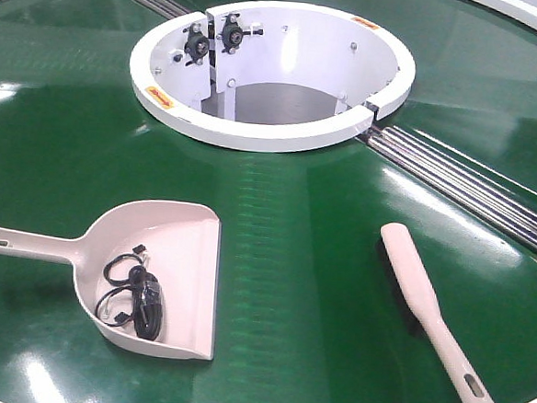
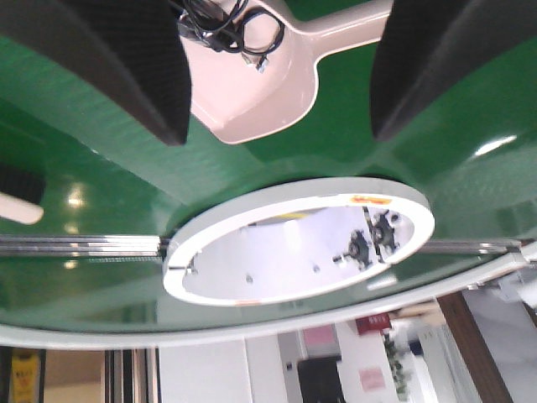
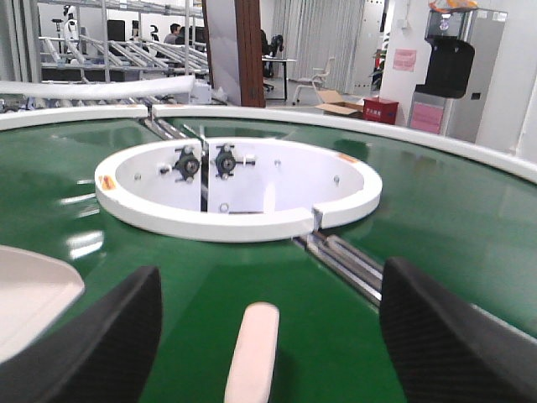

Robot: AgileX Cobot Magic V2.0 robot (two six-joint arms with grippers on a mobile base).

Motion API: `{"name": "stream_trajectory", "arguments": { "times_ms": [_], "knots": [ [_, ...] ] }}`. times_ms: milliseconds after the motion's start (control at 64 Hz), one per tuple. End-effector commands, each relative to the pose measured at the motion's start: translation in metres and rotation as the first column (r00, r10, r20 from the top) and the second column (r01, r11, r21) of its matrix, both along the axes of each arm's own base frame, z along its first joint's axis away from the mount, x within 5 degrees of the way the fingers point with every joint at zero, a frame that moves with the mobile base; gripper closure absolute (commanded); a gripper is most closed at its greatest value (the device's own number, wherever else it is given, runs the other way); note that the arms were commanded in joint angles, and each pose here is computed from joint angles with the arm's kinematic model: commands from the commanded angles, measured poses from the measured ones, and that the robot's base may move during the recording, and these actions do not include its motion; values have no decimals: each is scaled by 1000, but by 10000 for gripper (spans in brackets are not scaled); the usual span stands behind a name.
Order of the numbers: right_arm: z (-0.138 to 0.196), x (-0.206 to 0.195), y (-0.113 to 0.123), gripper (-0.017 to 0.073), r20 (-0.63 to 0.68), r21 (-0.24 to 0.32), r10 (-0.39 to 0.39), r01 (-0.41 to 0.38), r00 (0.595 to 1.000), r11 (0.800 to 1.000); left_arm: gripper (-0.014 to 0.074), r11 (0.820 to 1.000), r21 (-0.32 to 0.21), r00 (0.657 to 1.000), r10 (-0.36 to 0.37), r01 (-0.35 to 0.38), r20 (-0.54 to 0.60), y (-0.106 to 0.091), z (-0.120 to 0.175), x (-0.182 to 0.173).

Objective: Clean and inspect green conveyor with broom and dustpan

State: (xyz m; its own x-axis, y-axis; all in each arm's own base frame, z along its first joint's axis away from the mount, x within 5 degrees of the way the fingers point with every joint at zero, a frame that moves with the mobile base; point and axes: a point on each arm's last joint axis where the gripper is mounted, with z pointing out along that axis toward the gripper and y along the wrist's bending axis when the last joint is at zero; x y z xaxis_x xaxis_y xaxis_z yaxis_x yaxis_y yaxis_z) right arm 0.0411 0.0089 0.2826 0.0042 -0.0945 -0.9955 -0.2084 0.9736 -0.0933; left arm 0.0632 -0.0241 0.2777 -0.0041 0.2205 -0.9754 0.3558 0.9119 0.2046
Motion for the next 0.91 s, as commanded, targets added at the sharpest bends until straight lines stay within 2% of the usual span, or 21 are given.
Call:
{"name": "stream_trajectory", "arguments": {
  "times_ms": [0,141,203,297,390,484,500,890],
  "knots": [
    [-5,5,1,32,53,40,0,-2,999,999,165,998,-55,997,17,-13,75,1,2,2],
    [-17,9,2,34,30,42,0,-2,1000,999,173,999,-51,998,20,-17,64,0,-7,4],
    [-18,9,2,52,29,41,0,-2,1000,999,215,999,-51,998,20,-17,64,0,-7,4],
    [-18,9,2,147,24,41,1,-2,1000,999,388,999,-46,999,18,-16,49,0,-8,5],
    [-18,9,2,346,23,41,1,-2,1000,999,601,999,-44,999,18,-16,44,0,-9,5],
    [-18,9,2,566,24,36,1,-2,1000,999,602,999,-48,998,20,-17,55,0,-8,5],
    [-18,9,2,575,24,39,1,-2,1000,999,602,999,-49,998,20,-18,57,0,-7,5],
    [-18,9,2,568,31,43,1,-3,1000,999,601,999,-50,998,21,-18,60,0,-7,5]
  ]
}}
